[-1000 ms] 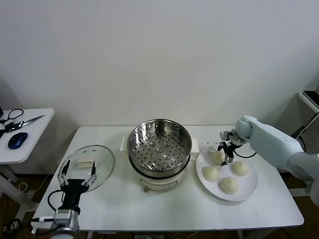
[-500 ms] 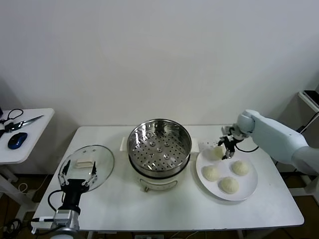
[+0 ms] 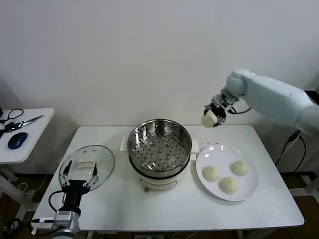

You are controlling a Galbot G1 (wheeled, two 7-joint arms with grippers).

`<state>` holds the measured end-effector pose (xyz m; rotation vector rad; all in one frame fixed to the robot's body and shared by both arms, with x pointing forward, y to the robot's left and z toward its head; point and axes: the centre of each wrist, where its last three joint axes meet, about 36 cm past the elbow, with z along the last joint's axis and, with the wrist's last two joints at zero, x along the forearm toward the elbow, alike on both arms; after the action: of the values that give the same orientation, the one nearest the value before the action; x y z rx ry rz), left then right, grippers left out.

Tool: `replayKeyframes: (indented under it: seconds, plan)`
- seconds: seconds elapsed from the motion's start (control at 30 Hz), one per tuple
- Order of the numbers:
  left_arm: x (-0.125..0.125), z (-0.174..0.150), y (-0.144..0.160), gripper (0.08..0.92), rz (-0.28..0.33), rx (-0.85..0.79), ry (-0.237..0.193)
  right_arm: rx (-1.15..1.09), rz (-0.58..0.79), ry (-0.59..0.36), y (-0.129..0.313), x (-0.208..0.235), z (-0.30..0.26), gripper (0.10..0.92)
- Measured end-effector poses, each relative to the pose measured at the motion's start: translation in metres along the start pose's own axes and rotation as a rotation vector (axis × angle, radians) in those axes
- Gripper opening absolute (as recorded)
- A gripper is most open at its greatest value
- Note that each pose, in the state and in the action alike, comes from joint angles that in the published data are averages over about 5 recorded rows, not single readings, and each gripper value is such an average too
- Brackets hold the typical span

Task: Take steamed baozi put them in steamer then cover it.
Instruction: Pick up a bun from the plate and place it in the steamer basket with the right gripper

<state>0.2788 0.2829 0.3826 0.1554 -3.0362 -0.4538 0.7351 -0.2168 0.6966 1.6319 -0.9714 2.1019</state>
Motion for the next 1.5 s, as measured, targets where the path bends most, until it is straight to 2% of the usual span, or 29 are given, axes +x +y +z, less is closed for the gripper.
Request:
replayKeyframes:
  seconds: [0.3, 0.67, 1.17, 1.5]
  plan:
    - [0.004, 0.003, 0.002, 0.823, 0.013, -0.007, 0.007, 0.357, 0.001, 0.006, -0.064, -0.005, -0.075, 0.729]
    - [0.005, 0.002, 0.009, 0.823, 0.007, -0.017, 0.007, 0.647, -0.027, -0.004, -0.097, -0.064, -0.145, 0.729]
    - [0.006, 0.005, 0.012, 0.823, 0.005, -0.017, 0.015, 0.720, -0.087, -0.021, -0.096, -0.122, -0.172, 0.730]
    - [0.007, 0.006, 0.011, 0.823, 0.008, -0.015, 0.020, 0.698, -0.082, -0.033, -0.097, -0.123, -0.169, 0.821]
